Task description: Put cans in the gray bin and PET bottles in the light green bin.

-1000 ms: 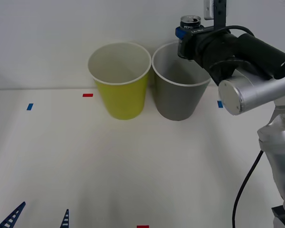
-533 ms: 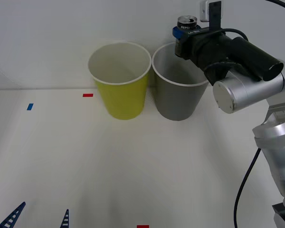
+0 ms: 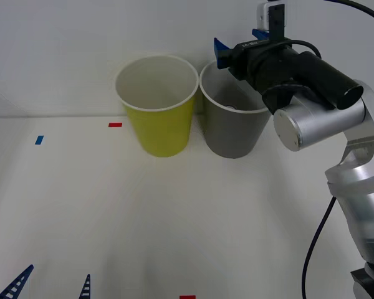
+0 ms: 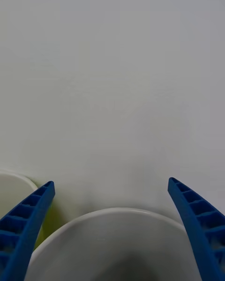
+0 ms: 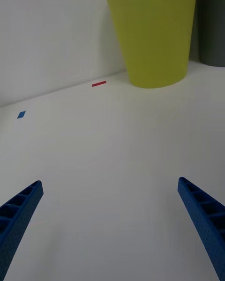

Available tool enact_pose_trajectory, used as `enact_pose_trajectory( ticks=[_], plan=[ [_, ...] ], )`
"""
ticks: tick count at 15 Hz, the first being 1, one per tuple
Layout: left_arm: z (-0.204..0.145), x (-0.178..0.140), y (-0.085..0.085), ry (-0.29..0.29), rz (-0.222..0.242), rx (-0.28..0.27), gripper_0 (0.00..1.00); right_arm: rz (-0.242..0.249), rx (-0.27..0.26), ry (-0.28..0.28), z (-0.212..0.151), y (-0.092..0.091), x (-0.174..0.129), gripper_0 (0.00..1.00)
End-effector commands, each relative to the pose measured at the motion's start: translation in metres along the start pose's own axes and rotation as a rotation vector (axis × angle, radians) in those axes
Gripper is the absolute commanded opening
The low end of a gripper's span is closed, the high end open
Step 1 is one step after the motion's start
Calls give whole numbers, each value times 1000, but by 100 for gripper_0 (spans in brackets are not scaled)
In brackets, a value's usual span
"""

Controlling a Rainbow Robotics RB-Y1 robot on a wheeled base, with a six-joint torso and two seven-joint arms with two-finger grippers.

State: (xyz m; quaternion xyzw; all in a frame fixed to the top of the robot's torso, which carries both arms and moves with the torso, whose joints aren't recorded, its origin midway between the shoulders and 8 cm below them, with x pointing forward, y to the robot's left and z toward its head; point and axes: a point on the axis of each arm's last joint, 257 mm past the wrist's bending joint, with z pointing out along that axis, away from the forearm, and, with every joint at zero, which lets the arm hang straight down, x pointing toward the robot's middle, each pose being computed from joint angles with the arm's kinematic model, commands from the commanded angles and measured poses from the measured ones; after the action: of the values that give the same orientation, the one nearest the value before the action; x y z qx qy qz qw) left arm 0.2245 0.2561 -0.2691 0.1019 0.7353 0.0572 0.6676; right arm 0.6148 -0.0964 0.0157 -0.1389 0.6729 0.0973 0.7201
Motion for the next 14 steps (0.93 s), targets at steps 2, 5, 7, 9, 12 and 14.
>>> enact_pose_trajectory(
  ticks=[2, 5, 7, 9, 12, 14],
  plan=[
    [0, 0, 0, 0, 0, 0, 100, -32, 26, -25, -2, 0, -9, 83],
    [0, 0, 0, 0, 0, 0, 100, -57, 64, -93, -30, -10, -30, 83],
    [0, 0, 0, 0, 0, 0, 100, -92, 77, -127, -53, -17, -42, 83],
    [0, 0, 0, 0, 0, 0, 100, -101, 75, -137, -72, -21, -43, 83],
    [0, 0, 0, 0, 0, 0, 100, -100, 97, -104, -115, -35, -17, 83],
    [0, 0, 0, 0, 0, 0, 100, -97, 117, -75, -148, -41, -1, 84]
  ],
)
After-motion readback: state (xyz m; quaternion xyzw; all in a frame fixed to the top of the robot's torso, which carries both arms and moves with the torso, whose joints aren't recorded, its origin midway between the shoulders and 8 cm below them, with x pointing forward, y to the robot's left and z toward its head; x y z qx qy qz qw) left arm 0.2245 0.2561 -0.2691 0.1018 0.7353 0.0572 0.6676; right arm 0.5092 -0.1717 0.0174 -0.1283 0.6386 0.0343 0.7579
